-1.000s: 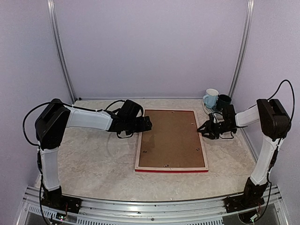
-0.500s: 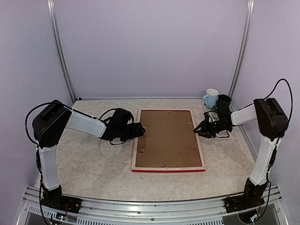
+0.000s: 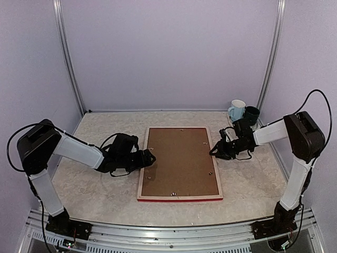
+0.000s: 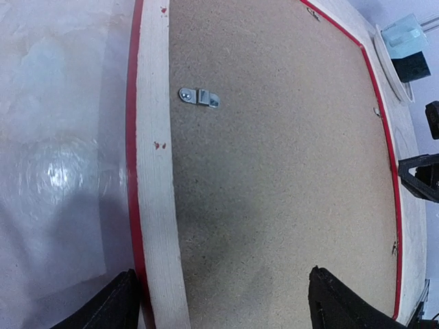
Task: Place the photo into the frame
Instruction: Place the photo frame at the center of the board.
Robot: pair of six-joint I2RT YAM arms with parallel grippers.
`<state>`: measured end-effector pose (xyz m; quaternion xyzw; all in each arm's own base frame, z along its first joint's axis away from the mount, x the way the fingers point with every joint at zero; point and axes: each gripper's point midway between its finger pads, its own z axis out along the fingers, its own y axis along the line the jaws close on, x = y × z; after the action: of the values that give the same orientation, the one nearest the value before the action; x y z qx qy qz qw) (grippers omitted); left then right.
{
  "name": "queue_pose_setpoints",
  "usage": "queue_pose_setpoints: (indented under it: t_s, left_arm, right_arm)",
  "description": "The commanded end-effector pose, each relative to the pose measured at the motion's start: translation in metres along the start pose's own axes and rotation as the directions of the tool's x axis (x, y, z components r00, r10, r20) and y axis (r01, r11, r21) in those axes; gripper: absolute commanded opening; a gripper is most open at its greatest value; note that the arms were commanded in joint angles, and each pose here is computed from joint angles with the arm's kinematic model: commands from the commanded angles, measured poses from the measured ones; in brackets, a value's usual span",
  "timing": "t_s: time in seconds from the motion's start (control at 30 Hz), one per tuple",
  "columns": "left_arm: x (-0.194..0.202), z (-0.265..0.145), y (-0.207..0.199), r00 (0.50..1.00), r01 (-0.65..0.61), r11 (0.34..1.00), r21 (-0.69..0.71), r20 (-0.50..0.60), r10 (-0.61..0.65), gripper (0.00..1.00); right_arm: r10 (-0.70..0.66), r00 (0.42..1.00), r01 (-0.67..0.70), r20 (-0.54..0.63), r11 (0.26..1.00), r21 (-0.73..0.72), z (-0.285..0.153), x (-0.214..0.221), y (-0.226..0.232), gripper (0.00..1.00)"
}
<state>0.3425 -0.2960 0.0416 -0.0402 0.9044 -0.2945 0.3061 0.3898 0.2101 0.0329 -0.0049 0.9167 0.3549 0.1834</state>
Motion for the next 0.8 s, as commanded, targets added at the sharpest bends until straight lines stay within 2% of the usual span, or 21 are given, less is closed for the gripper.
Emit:
queue_pose_setpoints:
  t_s: [0.0,0.3,0.47,0.57,0.7,0.73,0.77]
  left_arm:
    - [0.01,-0.017,-0.029,1.0,0.005,0.995,0.099,0.014,-0.006,0.83]
    - [0.03,-0.05,-0.019,0.999,0.022,0.996,0.085,0.034,-0.025,0.84]
    - [0.006,-0.066,-0.012,0.994,-0.02,1.0,0.016,0.107,0.018,0.87]
    - [-0.023,-0.082,-0.017,0.983,-0.05,0.999,-0.013,0.175,0.051,0.88]
    - [-0.062,-0.109,-0.027,0.956,-0.101,0.994,-0.052,0.272,0.111,0.91]
    - [-0.071,-0.117,-0.031,0.945,-0.129,0.99,-0.058,0.296,0.14,0.92]
    - [-0.079,-0.123,-0.033,0.935,-0.144,0.987,-0.067,0.319,0.158,0.97]
  right_arm:
    - [0.0,0.999,0.0,-0.041,1.0,0.003,-0.005,0.027,0.01,0.35]
    - [-0.004,1.0,0.005,-0.03,1.0,0.007,-0.019,0.055,0.015,0.36]
    - [-0.044,0.999,0.045,-0.013,0.99,0.136,-0.031,0.045,0.002,0.42]
    - [-0.07,0.997,0.068,0.008,0.978,0.195,-0.043,0.034,0.002,0.53]
    - [-0.128,0.99,0.104,0.066,0.951,0.292,-0.071,0.015,0.006,0.72]
    - [-0.147,0.986,0.113,0.083,0.939,0.325,-0.081,0.009,0.006,0.81]
    - [-0.168,0.98,0.121,0.105,0.927,0.356,-0.09,0.003,0.008,0.94]
